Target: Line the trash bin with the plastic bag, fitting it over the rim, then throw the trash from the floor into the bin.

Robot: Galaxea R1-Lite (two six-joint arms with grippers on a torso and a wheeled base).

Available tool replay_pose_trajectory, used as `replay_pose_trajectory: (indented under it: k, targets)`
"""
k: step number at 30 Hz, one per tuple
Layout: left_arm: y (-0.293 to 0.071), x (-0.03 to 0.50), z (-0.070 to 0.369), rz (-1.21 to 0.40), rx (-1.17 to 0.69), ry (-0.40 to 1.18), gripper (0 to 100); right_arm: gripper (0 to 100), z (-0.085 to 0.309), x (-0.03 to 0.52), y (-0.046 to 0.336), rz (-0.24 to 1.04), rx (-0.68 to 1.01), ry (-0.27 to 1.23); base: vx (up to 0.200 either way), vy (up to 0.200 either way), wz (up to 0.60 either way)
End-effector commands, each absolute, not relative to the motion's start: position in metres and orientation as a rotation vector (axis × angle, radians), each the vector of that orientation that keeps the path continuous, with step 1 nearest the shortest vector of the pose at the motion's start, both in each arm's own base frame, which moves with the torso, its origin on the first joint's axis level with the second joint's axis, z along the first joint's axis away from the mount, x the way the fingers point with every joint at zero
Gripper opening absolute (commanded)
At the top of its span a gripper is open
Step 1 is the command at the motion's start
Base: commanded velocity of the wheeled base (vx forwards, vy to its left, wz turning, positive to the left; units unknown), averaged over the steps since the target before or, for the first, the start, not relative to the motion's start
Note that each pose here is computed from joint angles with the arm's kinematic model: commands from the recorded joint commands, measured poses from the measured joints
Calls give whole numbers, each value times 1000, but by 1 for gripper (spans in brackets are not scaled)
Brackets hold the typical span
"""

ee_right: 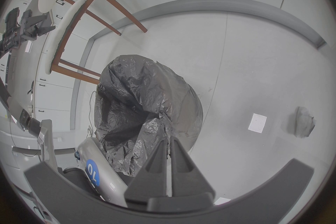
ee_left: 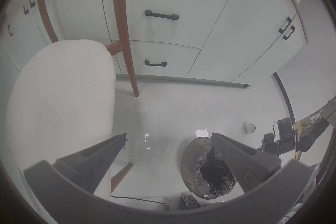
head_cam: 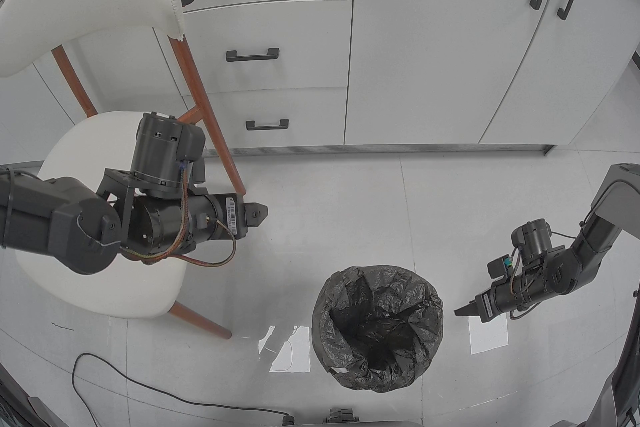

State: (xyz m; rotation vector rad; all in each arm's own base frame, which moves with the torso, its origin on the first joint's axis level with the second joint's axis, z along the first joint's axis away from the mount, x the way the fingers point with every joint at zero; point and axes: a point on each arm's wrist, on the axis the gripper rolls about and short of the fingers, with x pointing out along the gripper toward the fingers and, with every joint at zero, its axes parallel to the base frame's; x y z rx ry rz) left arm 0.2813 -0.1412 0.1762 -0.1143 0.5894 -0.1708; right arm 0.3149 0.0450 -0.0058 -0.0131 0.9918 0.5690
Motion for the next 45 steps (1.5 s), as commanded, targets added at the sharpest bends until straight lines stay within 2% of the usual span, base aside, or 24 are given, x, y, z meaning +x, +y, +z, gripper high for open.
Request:
replay_pose_trajectory:
  k: [1, 10, 23, 24, 36, 45]
  targets:
    - [-140, 278, 176, -172, -113, 592, 100, 100, -7, 318, 49, 579, -15, 989, 0, 0, 0]
    - [-137, 274, 172, -168, -108, 605, 100, 100, 6, 331, 99, 698, -99, 901, 0, 0, 0]
    - [-136, 273, 173, -165, -110, 602, 100, 100, -11, 351, 116, 703, -140, 893, 0, 0, 0]
    - [-136, 273, 173, -165, -110, 602, 100, 0, -13, 352, 115, 704, -139, 895, 0, 0, 0]
    - [-135, 273, 173, -162, -110, 604, 100, 0, -16, 353, 116, 700, -133, 899, 0, 0, 0]
    - [-135, 273, 174, -164, -110, 600, 100, 0, -7, 329, 98, 674, -121, 936, 0, 0, 0]
